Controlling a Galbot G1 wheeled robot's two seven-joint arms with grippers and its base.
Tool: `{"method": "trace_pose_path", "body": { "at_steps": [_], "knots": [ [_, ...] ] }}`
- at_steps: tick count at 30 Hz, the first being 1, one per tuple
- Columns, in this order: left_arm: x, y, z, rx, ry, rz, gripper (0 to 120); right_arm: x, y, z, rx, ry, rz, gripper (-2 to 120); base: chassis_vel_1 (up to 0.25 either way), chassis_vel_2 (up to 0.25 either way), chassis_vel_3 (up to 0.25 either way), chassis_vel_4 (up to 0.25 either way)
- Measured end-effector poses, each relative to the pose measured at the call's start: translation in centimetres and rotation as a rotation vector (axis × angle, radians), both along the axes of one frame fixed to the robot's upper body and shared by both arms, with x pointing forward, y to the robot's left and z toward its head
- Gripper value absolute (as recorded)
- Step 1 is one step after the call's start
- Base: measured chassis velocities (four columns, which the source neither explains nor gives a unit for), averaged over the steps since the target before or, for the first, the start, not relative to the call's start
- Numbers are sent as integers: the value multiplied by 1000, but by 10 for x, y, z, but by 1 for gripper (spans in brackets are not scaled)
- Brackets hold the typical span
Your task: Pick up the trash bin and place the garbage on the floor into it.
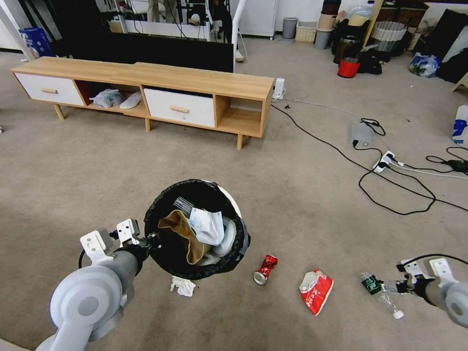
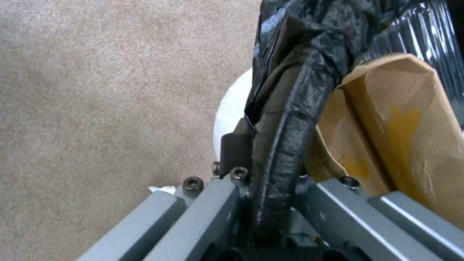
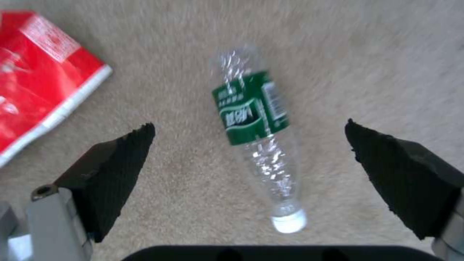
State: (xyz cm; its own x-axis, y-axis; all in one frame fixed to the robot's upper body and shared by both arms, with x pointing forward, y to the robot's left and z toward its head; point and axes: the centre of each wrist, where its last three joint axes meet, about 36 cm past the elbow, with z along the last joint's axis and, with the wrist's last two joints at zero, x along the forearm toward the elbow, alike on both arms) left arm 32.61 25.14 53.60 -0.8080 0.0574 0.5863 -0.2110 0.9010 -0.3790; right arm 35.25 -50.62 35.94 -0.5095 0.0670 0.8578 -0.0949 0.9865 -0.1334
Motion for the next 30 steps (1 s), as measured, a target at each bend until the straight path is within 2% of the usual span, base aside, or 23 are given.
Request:
{"method": "trace_pose_path", "body": {
  "at_steps": [5, 17, 30],
  "knots": [
    [-2, -1, -3, 1, -1, 3, 0, -2, 9, -34, 12, 26, -11, 100, 0, 0, 0, 0],
    [-7, 0, -5, 11, 7, 20, 0, -3, 15, -81, 4, 33, -12, 100, 0, 0, 0, 0],
    [-7, -2, -9, 8, 11, 28, 0, 5, 9, -77, -7, 2, -3, 100, 0, 0, 0, 0]
  ]
}}
